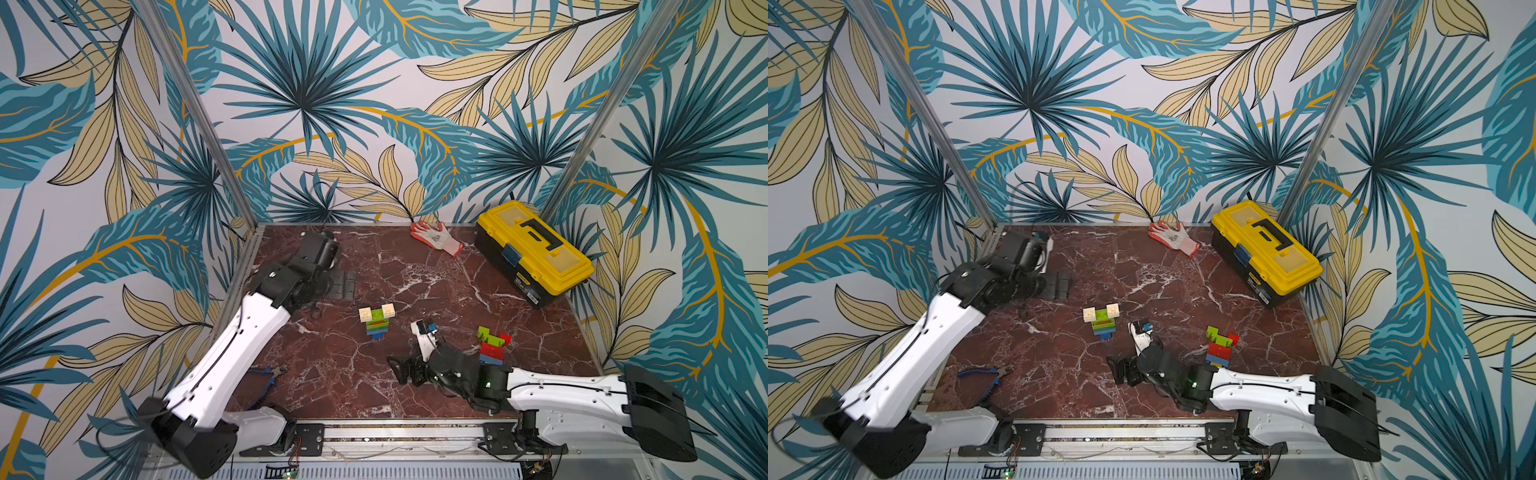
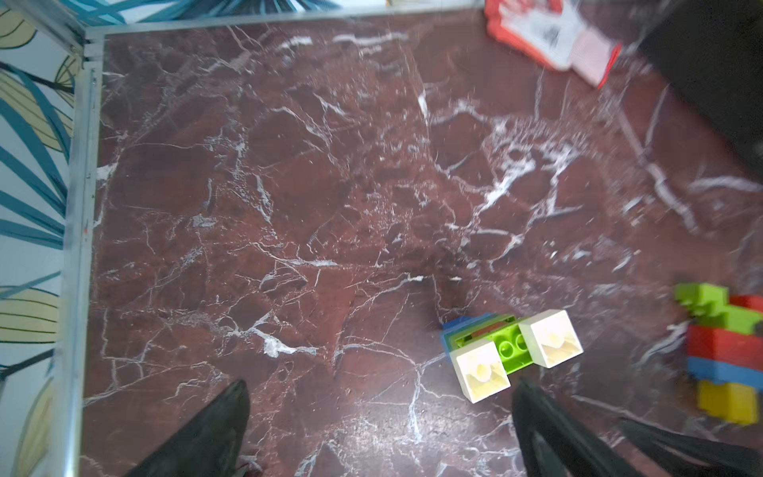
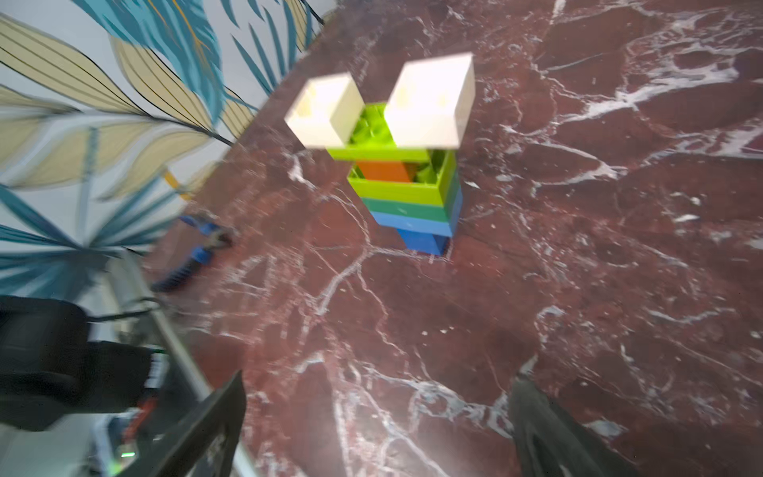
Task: Assemble a carrot with lego
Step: Adjust the lego brick at the center of the board.
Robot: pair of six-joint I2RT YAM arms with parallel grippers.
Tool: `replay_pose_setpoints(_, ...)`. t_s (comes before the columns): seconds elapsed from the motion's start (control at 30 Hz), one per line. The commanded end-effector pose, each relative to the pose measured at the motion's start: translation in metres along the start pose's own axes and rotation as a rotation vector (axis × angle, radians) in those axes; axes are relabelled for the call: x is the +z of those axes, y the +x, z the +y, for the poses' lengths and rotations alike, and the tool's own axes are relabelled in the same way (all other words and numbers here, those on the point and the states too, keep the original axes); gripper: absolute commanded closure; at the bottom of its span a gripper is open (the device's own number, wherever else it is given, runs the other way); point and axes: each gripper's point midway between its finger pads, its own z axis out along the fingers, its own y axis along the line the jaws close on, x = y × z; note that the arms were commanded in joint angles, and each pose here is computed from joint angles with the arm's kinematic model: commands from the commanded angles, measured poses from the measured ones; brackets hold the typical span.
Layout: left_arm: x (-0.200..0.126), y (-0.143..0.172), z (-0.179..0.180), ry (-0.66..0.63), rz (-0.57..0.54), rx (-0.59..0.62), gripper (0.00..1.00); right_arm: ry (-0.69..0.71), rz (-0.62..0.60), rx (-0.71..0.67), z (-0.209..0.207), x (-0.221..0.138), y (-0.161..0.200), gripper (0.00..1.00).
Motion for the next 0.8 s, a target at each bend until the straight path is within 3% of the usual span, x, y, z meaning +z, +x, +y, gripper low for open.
replay_pose_setpoints(0.0,-0.022,-0.022,0.019,0.066,-0.206,-0.135,0.01,0.141,-0.154,-0.088,-0.011,0.011,-0.007,0.04)
replay_pose_setpoints(0.13,-0.040,-0.016,0.034,0.067,-0.330,-0.185,0.01,0.122,-0.281,-0.109,0.000,0.025,-0.004,0.04)
replay_pose_setpoints(0.33,-0.044,-0.008,0.042,0.038,-0.350,-0.181,0.01,0.084,-0.457,-0.132,0.014,0.041,-0.009,0.05)
replay_pose_setpoints(0.77,-0.040,-0.008,0.041,0.034,-0.338,-0.172,0.01,0.151,-0.507,-0.263,0.023,0.076,-0.024,0.02)
